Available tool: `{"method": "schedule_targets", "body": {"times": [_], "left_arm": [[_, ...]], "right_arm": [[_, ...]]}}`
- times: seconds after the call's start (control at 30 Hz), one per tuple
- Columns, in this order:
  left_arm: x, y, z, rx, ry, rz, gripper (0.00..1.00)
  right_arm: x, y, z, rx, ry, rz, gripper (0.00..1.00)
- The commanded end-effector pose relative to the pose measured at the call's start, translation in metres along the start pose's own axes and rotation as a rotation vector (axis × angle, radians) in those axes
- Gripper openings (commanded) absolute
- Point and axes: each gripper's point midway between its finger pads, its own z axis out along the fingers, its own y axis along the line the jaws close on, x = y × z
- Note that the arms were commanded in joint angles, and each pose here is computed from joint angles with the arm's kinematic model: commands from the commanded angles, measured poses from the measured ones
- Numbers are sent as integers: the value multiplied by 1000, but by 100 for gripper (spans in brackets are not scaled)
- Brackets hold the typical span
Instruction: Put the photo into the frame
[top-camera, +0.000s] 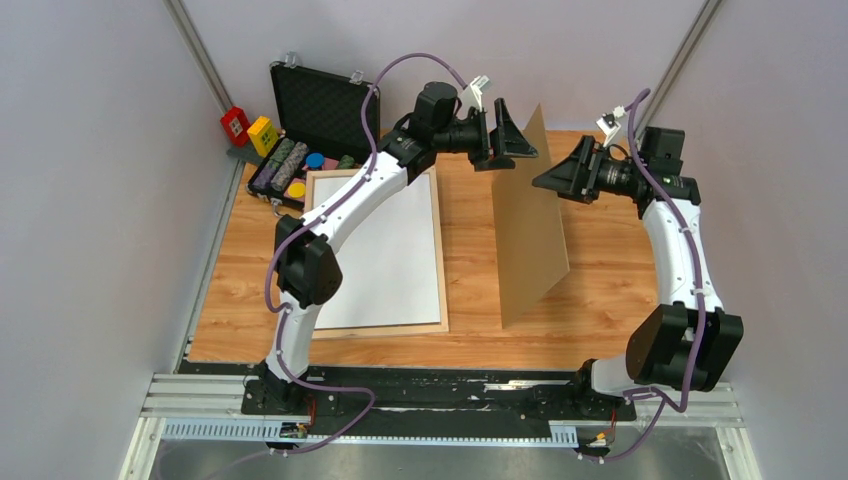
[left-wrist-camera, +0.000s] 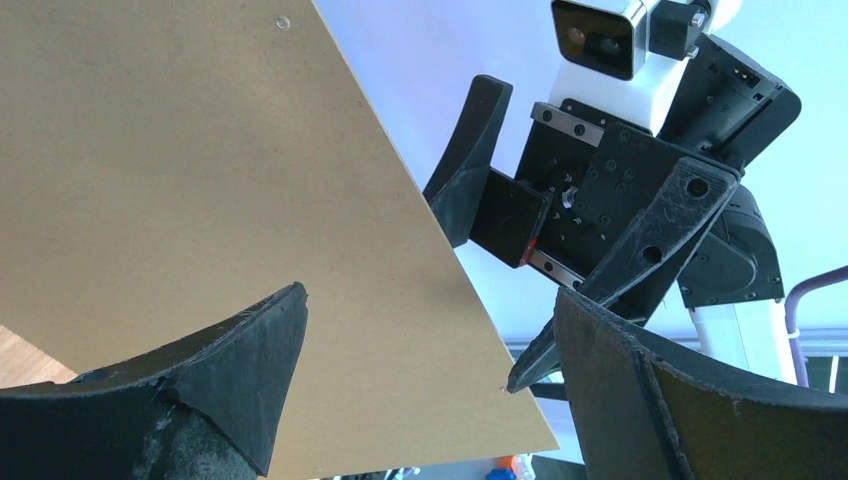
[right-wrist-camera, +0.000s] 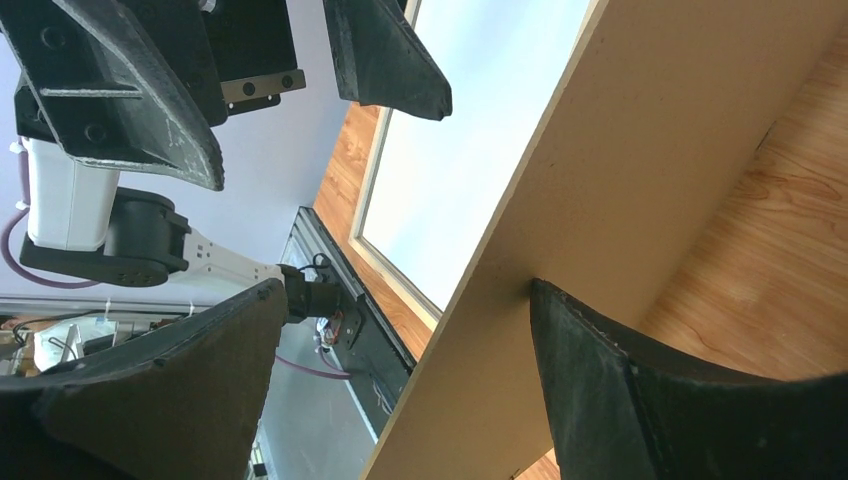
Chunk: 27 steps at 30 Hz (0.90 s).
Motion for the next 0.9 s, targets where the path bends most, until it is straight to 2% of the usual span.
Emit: {"method": "schedule_targets", "body": {"times": [0.0,0.23,0.7,0.87], "left_arm": [[-19,-30,-13,36,-68,77,100],[-16,-29,-15,17,-69,-20,100],[7,-8,-11,-43,-24,-87,100],[5,-16,-16,-36,-33,-75,100]], "right_arm": [[-6,18,-4,-3,-18,-83,89],[-1,23,-1,-8,-4,-94,89],[6,40,5,-47,23,-133,89],[13,42,10,-58,41,-138,89]]}}
